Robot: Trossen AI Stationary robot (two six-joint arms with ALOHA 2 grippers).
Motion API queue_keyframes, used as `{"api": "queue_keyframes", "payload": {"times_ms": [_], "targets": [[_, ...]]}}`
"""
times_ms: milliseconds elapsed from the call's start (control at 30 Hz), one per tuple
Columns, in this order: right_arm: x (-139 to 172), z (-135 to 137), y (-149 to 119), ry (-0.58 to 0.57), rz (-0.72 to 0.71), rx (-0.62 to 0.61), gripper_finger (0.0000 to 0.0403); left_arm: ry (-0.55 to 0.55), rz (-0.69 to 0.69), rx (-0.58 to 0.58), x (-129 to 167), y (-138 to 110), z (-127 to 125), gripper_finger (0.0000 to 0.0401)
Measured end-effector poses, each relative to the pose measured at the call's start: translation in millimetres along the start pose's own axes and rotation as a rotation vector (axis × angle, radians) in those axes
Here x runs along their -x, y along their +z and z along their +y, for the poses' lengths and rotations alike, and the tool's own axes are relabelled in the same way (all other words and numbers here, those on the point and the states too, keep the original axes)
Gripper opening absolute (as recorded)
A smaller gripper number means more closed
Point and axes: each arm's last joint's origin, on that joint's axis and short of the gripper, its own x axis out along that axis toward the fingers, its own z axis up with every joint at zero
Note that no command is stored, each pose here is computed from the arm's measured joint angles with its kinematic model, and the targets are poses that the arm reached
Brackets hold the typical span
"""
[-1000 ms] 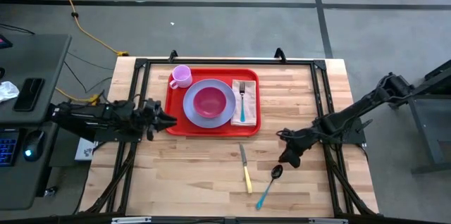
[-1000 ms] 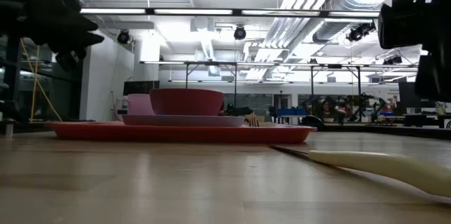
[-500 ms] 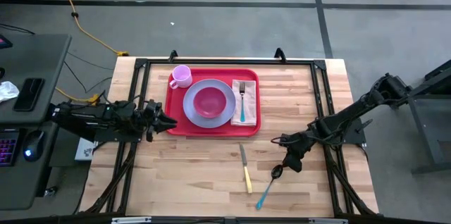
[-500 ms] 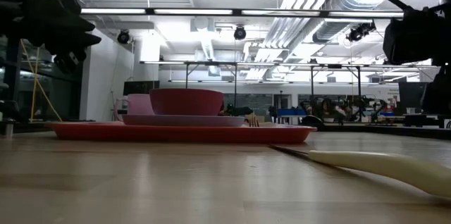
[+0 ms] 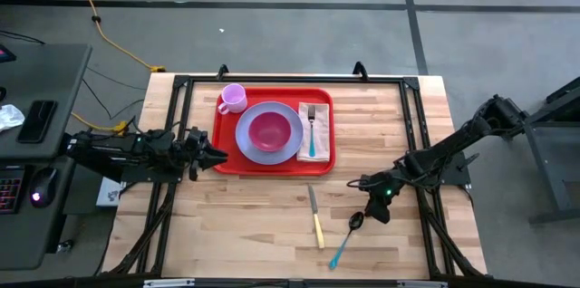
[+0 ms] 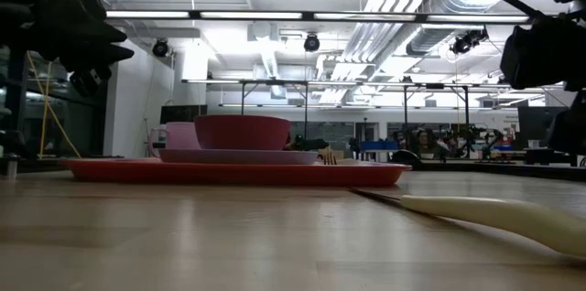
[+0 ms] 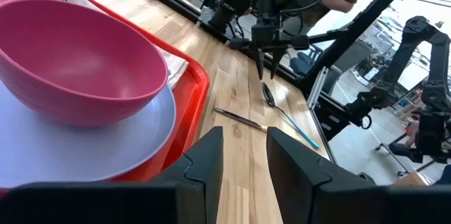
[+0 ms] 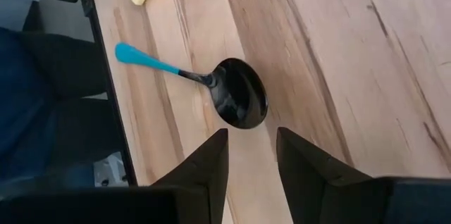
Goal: Set up tray
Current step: Put the blue spoon on the white table napkin to the left of the blue fork
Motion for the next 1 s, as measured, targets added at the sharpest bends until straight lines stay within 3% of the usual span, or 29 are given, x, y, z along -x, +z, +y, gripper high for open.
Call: {"api": "queue_keyframes", "payload": {"times_ms": [433,1000], "targets": [[0,0,3,-0.030,-0.069,-0.002,0.0099,0.011,0.011,0.019,0,-1,1,0.0140],[-31,4,16,-0.113,-0.013,-0.012,0.0099,0.027,0.045,0.017,0,-4,3,0.0140]]}}
